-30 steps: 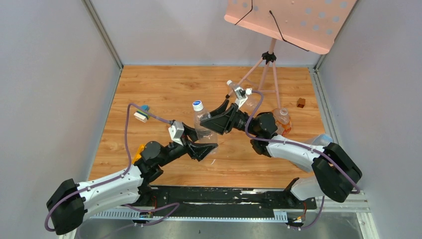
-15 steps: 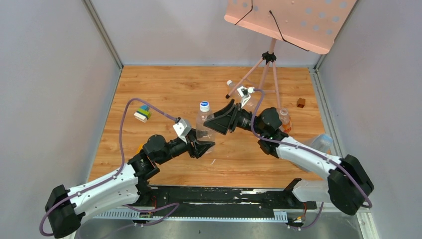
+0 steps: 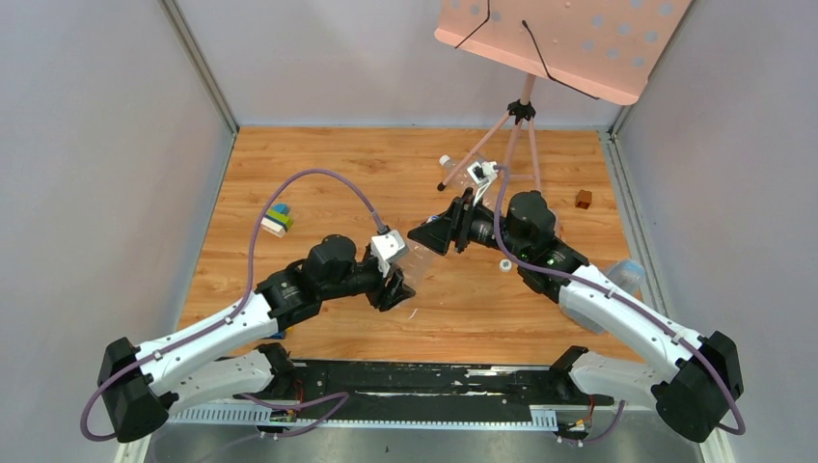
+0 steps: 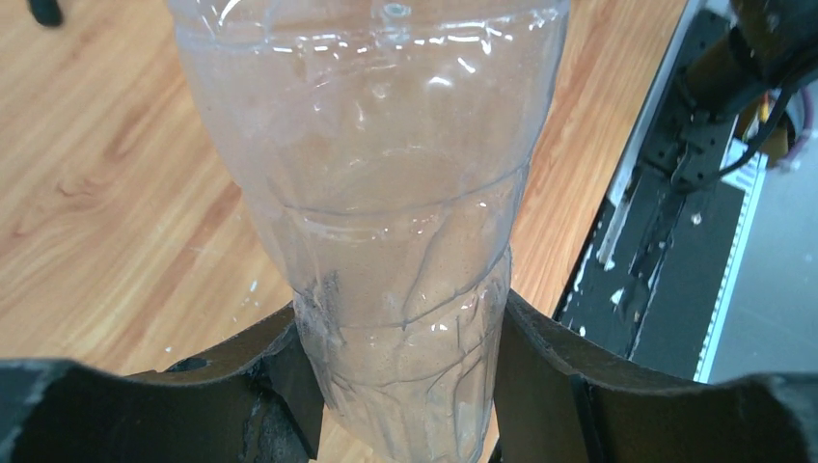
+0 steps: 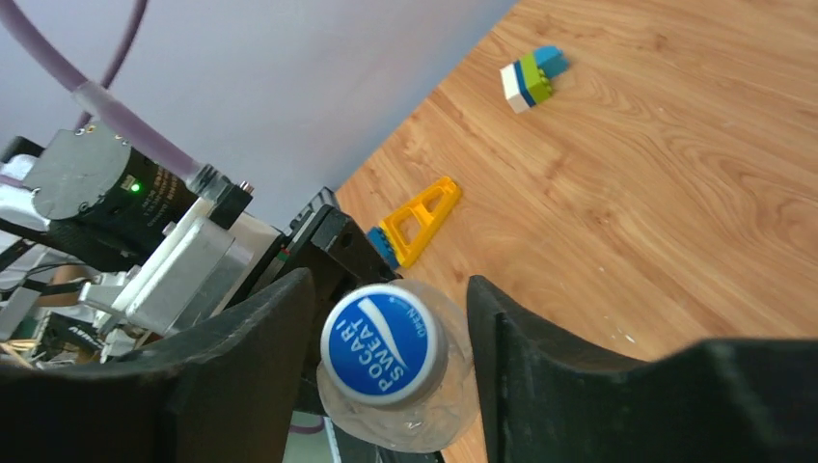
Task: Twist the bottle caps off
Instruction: Unscrew the bottle cap from the plastic bottle.
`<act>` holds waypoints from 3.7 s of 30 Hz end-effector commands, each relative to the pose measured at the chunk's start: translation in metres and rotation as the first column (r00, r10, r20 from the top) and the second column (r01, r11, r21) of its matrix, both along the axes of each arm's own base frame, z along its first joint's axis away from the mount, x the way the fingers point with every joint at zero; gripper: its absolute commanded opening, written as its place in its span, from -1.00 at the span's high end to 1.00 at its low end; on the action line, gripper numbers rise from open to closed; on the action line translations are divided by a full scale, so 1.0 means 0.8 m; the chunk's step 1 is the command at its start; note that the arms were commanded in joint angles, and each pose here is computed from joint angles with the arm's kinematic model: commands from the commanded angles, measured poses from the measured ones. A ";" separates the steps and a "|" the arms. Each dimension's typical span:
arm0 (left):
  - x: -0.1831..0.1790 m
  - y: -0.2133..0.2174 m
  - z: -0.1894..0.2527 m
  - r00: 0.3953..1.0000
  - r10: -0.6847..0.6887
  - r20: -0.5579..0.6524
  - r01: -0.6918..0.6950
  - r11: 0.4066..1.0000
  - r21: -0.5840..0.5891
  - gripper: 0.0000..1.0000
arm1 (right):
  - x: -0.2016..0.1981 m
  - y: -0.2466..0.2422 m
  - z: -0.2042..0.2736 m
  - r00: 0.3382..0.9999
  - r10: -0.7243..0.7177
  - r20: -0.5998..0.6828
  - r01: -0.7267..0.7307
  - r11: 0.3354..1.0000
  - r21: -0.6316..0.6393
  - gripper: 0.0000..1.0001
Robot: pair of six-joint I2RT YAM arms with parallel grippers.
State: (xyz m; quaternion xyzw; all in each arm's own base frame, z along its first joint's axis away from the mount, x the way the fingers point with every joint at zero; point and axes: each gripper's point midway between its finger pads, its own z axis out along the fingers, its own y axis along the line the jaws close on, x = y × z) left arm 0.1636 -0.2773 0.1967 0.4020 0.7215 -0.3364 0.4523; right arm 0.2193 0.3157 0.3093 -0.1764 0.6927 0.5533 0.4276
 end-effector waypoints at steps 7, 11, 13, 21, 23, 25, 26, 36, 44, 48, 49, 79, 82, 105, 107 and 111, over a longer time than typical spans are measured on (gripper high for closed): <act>-0.002 0.002 0.013 0.999 -0.004 0.034 0.005 0.999 -0.034 -0.13 | 0.004 -0.002 -0.017 1.000 -0.014 -0.023 0.013 0.999 -0.049 0.42; 0.005 -0.003 0.030 0.996 0.030 0.084 -0.018 0.990 -0.140 -0.44 | 0.000 0.005 -0.027 0.996 0.010 -0.092 -0.012 1.000 -0.016 0.55; 0.008 -0.005 0.033 0.995 0.045 0.087 -0.029 0.984 -0.176 -0.55 | 0.000 0.007 -0.033 0.992 0.011 -0.125 -0.010 1.000 0.013 0.64; 0.018 -0.018 0.038 0.995 0.071 0.076 -0.050 0.968 -0.244 -0.72 | 0.003 0.013 -0.056 0.981 0.004 -0.196 0.008 0.998 0.056 0.70; 0.022 -0.020 0.034 0.994 0.082 0.066 -0.064 0.968 -0.244 -0.71 | 0.003 0.012 -0.058 0.979 -0.005 -0.202 0.019 0.997 0.070 0.70; 0.024 -0.022 0.029 0.995 0.086 0.056 -0.071 0.970 -0.234 -0.67 | 0.003 0.011 -0.058 0.979 -0.006 -0.205 0.025 0.996 0.090 0.70; 0.025 -0.023 0.026 0.995 0.088 0.051 -0.074 0.971 -0.229 -0.66 | 0.002 0.012 -0.058 0.978 -0.005 -0.210 0.025 0.995 0.096 0.70; 0.026 -0.019 0.003 0.995 0.095 0.021 -0.090 0.982 -0.166 -0.52 | 0.003 0.009 -0.052 0.986 -0.020 -0.164 0.038 0.994 0.105 0.70; 0.031 -0.016 -0.001 0.993 0.116 0.025 -0.111 0.983 -0.144 -0.06 | -0.003 0.012 -0.050 0.992 0.000 -0.129 0.012 0.996 0.089 0.68; 0.034 -0.014 -0.007 0.991 0.130 0.020 -0.127 0.984 -0.124 0.15 | -0.005 0.012 -0.052 0.992 0.009 -0.124 -0.001 0.998 0.066 0.42; 0.034 -0.013 -0.009 0.991 0.131 0.022 -0.128 0.985 -0.115 0.20 | -0.004 0.011 -0.054 0.992 0.004 -0.125 0.003 0.999 0.052 0.25; -0.017 -0.006 -0.040 0.943 -0.294 0.157 0.267 0.948 0.173 0.77 | -0.042 -0.043 -0.127 0.868 0.212 -0.450 -0.303 0.943 -0.141 -0.04; -0.017 -0.007 -0.040 0.942 -0.296 0.159 0.269 0.948 0.170 0.77 | -0.040 -0.039 -0.126 0.861 0.227 -0.455 -0.315 0.941 -0.126 0.11; -0.012 -0.002 -0.035 0.953 -0.257 0.159 0.230 0.958 0.171 0.73 | -0.056 -0.027 -0.134 0.808 0.322 -0.494 -0.416 0.905 -0.089 0.13; -0.013 -0.002 -0.036 0.954 -0.256 0.156 0.229 0.958 0.172 0.73 | -0.056 -0.027 -0.134 0.810 0.321 -0.492 -0.414 0.906 -0.091 0.26; -0.015 -0.002 -0.035 0.953 -0.262 0.150 0.237 0.957 0.166 0.72 | -0.053 -0.027 -0.135 0.823 0.311 -0.475 -0.403 0.910 -0.102 0.72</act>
